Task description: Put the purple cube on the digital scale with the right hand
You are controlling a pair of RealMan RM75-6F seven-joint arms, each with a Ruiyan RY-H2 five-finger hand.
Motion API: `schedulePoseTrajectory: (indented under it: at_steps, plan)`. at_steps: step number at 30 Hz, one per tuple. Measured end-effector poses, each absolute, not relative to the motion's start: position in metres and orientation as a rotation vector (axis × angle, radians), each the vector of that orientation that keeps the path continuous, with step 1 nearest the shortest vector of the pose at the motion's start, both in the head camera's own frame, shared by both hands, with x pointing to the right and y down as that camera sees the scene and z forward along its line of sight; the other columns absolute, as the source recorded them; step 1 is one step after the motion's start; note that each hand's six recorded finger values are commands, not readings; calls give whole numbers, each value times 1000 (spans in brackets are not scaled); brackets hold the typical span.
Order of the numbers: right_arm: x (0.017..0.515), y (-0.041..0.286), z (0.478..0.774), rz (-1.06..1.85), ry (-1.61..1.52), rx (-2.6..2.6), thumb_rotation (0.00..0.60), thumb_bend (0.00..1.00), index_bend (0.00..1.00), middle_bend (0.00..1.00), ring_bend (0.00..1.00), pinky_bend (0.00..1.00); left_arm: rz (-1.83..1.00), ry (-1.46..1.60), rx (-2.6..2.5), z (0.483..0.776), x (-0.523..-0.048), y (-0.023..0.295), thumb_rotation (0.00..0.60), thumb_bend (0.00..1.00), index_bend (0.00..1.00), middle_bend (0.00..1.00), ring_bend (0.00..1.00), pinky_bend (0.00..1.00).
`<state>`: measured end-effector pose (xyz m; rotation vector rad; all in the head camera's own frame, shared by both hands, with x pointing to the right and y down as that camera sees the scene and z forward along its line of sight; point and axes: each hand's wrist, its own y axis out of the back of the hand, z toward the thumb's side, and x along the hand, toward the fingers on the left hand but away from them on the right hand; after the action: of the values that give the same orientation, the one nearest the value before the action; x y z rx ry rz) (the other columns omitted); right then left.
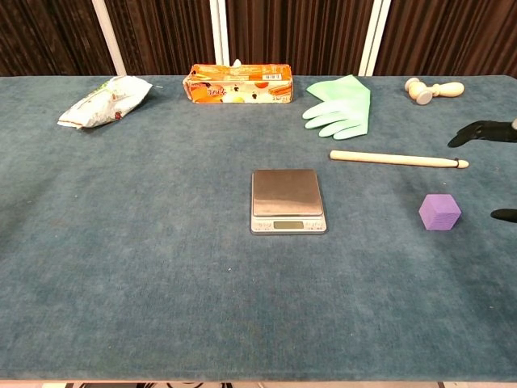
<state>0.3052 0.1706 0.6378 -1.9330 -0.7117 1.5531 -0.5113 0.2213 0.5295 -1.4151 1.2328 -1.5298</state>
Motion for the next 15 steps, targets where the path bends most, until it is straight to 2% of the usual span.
schedulePoseTrajectory:
  at_steps: [5,15]
  plan:
    - [302,166,652,1556,-714,-1927,600,340,265,0,0,0,-1533,1227,-1415,531,-511,221,600,253,93,0,0,0]
    - [302,166,670,1566,-721,-1923,600,340,297,0,0,0,-1538,1225,-1409,531,-511,221,600,253,94,0,0,0]
